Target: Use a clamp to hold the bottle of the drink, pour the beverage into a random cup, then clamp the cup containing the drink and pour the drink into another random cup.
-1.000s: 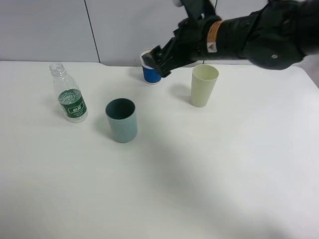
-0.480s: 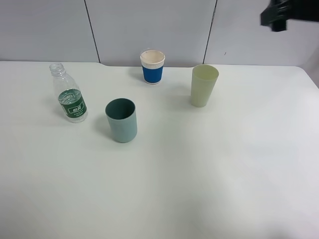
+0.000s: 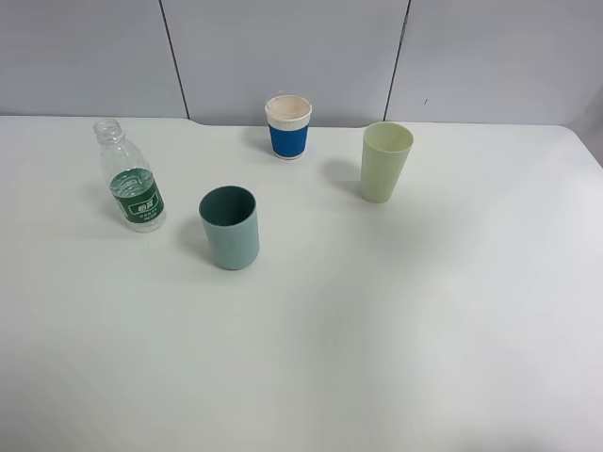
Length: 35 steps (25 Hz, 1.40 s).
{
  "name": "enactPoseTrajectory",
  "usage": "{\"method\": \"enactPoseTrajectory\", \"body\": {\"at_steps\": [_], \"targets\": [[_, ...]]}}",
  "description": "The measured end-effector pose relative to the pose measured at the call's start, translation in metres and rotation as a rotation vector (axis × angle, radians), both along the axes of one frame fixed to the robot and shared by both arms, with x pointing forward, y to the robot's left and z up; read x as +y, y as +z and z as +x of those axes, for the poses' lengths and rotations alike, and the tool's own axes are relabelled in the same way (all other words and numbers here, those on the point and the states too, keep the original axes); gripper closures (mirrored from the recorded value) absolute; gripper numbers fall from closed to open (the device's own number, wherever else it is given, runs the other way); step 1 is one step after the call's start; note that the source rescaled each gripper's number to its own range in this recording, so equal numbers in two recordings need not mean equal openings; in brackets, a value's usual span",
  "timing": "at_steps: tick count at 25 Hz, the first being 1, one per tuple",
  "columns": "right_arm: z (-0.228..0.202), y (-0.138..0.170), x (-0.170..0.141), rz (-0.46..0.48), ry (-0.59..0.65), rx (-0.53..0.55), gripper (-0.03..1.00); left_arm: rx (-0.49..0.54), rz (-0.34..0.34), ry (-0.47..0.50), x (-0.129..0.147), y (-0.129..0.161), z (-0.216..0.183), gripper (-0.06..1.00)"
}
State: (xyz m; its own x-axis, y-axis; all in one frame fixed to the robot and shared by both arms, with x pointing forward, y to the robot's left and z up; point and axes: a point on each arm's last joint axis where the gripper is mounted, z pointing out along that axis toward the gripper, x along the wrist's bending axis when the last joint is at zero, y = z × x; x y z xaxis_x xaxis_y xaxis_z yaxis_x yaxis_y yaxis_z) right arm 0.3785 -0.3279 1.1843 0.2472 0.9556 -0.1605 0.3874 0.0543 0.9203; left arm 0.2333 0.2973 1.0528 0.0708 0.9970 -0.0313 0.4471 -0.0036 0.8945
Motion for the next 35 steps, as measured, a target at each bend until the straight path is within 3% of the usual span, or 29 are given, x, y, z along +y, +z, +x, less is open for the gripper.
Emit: {"method": "enactPoseTrajectory", "body": {"at_steps": [9, 15, 21, 26, 35], "targets": [[-0.095, 0.006, 0.007, 0.109, -0.013, -0.071, 0.17, 0.000, 0.000, 0.000, 0.000, 0.000, 0.000, -0.02], [-0.142, -0.007, 0.013, 0.144, 0.018, -0.105, 0.16, 0.000, 0.000, 0.000, 0.000, 0.000, 0.000, -0.02], [-0.161, -0.052, 0.022, 0.139, 0.111, -0.085, -0.01, 0.000, 0.000, 0.000, 0.000, 0.000, 0.000, -0.02], [-0.165, -0.085, 0.024, 0.098, 0.153, -0.119, -0.02, 0.000, 0.000, 0.000, 0.000, 0.000, 0.000, -0.02], [-0.148, -0.117, 0.032, 0.136, 0.238, -0.010, -0.02, 0.000, 0.000, 0.000, 0.000, 0.000, 0.000, -0.02]]}}
